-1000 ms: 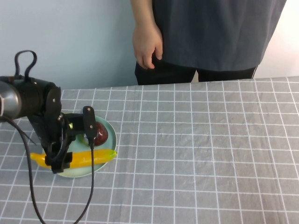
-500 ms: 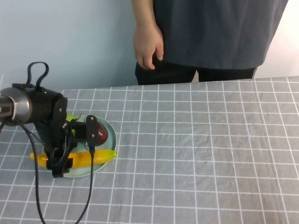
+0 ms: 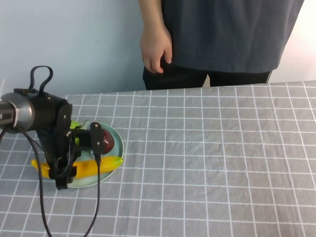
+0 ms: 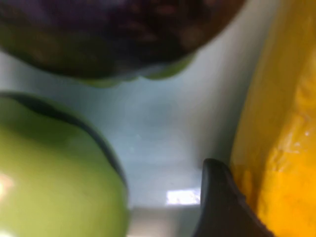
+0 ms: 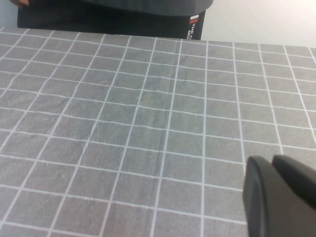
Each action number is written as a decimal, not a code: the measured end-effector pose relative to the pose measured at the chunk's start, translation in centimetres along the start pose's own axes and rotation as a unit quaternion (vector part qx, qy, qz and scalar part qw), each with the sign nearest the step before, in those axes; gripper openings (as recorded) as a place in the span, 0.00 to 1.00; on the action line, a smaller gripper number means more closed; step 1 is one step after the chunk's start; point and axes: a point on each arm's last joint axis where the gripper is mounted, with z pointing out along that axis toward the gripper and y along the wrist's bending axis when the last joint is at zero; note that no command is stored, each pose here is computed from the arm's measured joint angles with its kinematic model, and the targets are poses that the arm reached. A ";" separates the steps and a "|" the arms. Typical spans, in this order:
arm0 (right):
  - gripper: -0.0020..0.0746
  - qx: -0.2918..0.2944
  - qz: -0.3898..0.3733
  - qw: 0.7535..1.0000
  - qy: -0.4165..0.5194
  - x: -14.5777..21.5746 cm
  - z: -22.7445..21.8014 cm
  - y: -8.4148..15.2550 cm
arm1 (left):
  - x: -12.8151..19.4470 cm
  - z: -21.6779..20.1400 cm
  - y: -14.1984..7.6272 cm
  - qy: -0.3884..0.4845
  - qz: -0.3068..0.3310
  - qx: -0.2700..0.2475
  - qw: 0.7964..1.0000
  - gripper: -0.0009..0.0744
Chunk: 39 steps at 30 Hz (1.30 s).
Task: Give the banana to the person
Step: Pick up the banana, then hand the grabbed banana to the person
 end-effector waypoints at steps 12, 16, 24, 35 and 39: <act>0.01 0.000 0.000 1.000 0.000 0.0 0.0 0.0 | -2.2 -9.1 -2.7 -0.033 -0.044 -0.025 0.998 0.42; 0.01 0.000 0.000 1.000 0.000 0.0 0.0 0.0 | -2.9 -14.6 -3.7 -0.087 -0.096 -0.077 0.989 0.42; 0.01 0.000 0.000 1.000 0.000 0.0 0.0 0.0 | -4.1 -24.4 -1.9 -0.201 -0.181 -0.179 0.946 0.42; 0.01 0.000 0.000 1.000 0.000 0.0 0.0 0.0 | -7.1 -24.1 2.0 -0.196 -0.198 -0.170 0.945 0.42; 0.01 0.000 0.000 1.000 0.000 0.0 0.0 0.0 | -8.3 -22.6 2.6 -0.180 -0.197 -0.163 0.950 0.42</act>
